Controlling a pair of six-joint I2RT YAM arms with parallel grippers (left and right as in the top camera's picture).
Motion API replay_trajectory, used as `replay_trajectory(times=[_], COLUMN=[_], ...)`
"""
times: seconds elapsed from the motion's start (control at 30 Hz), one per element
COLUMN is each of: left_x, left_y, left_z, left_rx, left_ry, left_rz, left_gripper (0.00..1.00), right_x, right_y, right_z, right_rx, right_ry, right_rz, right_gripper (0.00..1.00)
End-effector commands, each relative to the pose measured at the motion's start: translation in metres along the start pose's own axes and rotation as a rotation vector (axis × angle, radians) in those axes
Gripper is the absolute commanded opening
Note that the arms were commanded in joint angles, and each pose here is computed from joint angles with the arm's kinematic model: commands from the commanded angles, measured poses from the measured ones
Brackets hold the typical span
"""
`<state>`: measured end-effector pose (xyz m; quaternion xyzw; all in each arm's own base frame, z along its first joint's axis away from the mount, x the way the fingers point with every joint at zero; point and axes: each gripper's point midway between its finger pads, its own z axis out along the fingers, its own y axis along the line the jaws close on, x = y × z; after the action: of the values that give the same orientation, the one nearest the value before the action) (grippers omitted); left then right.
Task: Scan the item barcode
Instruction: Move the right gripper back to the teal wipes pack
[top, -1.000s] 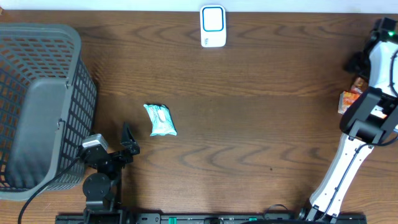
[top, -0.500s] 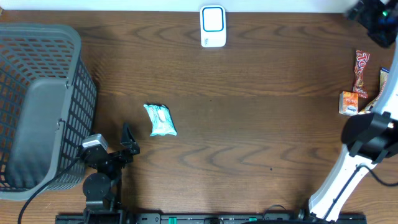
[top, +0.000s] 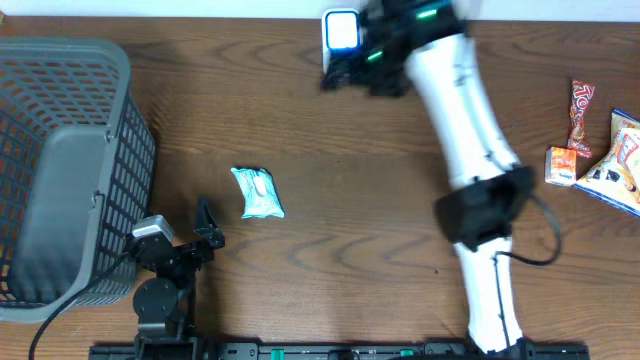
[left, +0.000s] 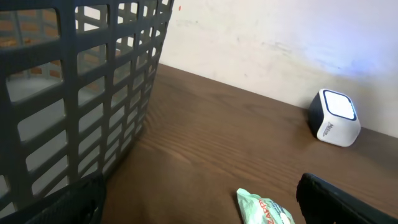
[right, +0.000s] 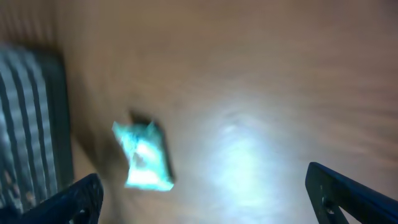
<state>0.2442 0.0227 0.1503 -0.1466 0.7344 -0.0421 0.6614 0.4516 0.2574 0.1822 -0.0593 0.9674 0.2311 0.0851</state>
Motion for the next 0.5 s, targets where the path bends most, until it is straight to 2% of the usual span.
replay_trajectory(times=[0.0, 0.13, 0.3, 0.47], left_x=[0.017, 0.017, 0.017, 0.017], left_y=[0.007, 0.007, 0.007, 0.007], left_z=[0.001, 0.001, 0.001, 0.001], left_rx=[-0.027, -0.027, -0.027, -0.027], left_ry=[0.050, 0.050, 0.050, 0.050], left_rz=[0.002, 0.002, 0.002, 0.002], left_gripper=[0.98, 0.98, 0.98, 0.98], right_x=[0.038, 0.074, 0.097, 0.112], right_y=[0.041, 0.067, 0.066, 0.080], right_z=[0.054, 0.100, 0.142, 0.162], right_rx=[0.002, 0.042, 0.226, 0.271], right_ry=[0.130, 0.219, 0.217, 0.203], right_rz=[-0.070, -0.140, -0.215, -0.289], right_gripper=[0.99, 0.99, 0.99, 0.99])
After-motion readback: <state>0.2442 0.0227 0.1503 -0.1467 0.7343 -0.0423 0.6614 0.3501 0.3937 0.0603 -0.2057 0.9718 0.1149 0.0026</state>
